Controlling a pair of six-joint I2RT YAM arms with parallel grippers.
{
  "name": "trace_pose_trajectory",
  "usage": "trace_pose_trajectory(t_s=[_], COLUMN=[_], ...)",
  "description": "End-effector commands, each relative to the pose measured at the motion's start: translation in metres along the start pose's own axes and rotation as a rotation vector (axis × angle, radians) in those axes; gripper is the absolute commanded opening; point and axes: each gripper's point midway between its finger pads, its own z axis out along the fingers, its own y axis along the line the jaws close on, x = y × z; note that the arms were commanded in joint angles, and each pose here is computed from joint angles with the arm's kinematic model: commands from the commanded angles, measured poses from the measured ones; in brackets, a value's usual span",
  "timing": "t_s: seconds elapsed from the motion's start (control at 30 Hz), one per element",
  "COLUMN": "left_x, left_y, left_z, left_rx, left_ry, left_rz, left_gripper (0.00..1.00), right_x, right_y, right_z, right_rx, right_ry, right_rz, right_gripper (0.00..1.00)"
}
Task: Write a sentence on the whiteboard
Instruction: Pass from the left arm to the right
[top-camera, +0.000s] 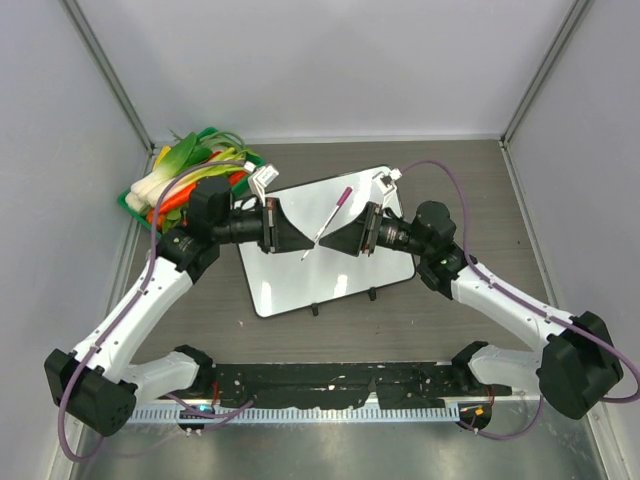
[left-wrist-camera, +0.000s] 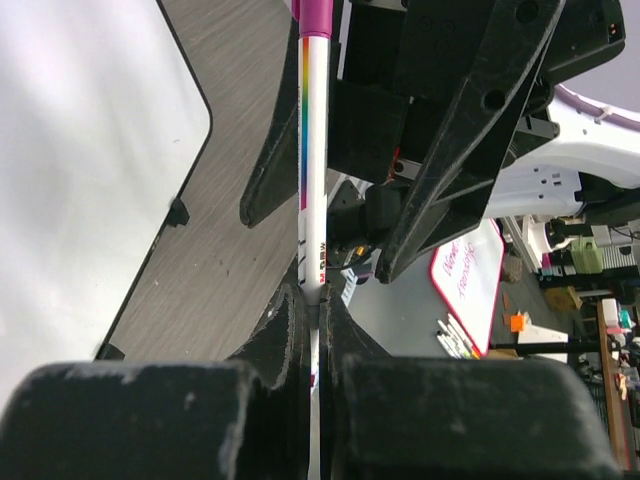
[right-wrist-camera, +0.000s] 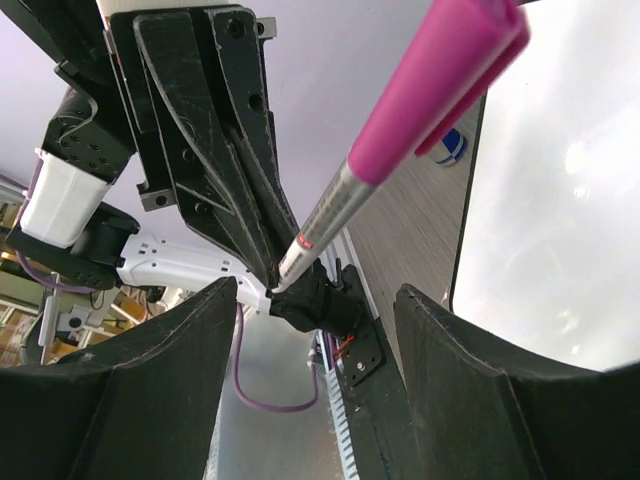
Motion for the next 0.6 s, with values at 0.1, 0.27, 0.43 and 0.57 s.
trace_pose_trajectory(t_s=[0.1,0.27,0.43,0.57], left_x=[-0.003,-0.004,-0.003,-0.001], left_y=[-0.014,-0.015,-0.013,-0.015], left_z=[-0.001,0.002,0.003,0.004], left_rx=[0.077,0.101,0.103,0.117], left_ry=[0.020,0.016,0.022,0.031], left_rz=[0.032,0.026,0.019,0.016], left_gripper=[0.00,0.00,0.00,0.00], right_x=[-0.026,-0.021,-0.016,-0.013], right_y=[0.038,0.039,0.035,0.033], right_z=[0.002,0.002,0.003,0.003], right_rx=[-0.152,-0.190,-0.203,-0.205], right_ry=[-0.052,-0.040,-0.030,-0.021], right_rz=[-0.074,-0.052,-0.027,-0.019], right_gripper=[0.68,0.60,0.53,0.49])
